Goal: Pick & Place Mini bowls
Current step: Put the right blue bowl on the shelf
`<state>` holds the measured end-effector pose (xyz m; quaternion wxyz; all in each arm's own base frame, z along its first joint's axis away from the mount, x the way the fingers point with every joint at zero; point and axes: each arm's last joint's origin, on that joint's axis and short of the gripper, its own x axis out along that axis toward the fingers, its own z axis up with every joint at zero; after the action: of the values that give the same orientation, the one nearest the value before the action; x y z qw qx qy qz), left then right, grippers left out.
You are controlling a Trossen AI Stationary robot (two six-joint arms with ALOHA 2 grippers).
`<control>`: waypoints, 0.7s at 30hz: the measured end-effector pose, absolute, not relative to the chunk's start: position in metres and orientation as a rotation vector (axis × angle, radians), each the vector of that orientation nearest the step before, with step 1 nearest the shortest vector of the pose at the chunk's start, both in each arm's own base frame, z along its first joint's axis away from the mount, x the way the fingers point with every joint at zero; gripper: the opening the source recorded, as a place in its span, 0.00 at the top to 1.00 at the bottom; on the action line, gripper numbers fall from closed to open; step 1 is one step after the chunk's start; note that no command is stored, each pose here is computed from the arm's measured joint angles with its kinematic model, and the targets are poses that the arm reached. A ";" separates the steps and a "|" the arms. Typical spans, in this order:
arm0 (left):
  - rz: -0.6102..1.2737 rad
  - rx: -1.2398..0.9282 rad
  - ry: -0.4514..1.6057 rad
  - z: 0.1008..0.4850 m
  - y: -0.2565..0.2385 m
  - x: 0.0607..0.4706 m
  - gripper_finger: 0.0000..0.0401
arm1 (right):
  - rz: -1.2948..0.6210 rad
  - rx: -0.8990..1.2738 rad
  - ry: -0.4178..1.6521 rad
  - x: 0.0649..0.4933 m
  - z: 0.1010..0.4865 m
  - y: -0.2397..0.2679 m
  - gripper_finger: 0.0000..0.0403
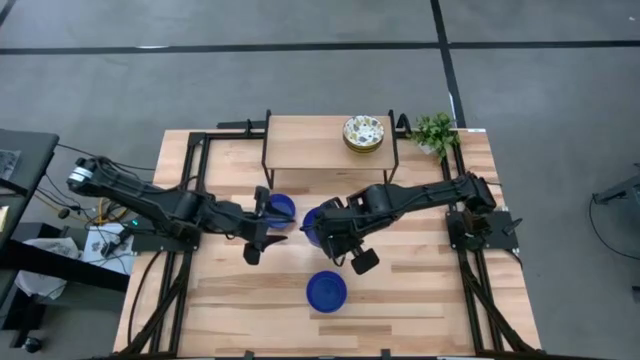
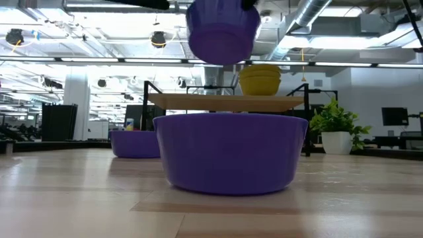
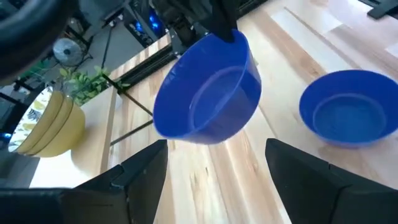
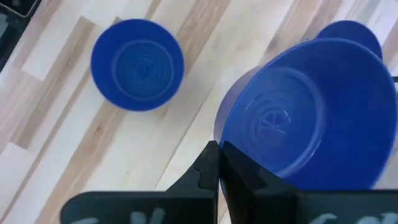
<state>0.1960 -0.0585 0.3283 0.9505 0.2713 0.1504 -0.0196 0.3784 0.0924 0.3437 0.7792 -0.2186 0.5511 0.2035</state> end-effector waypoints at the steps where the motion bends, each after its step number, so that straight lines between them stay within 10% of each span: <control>1: -0.044 0.567 0.312 0.327 -0.059 0.197 0.33 | 0.440 -0.472 1.192 0.381 0.342 0.093 1.00; 21: -0.117 0.814 0.448 0.299 -0.068 0.223 0.33 | 0.474 -0.418 1.174 0.397 0.327 0.090 1.00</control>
<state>0.2233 -0.0679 0.2988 0.8923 0.3924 0.2161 -0.0563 0.3969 0.0895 0.3270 0.7857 -0.1941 0.5446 0.2199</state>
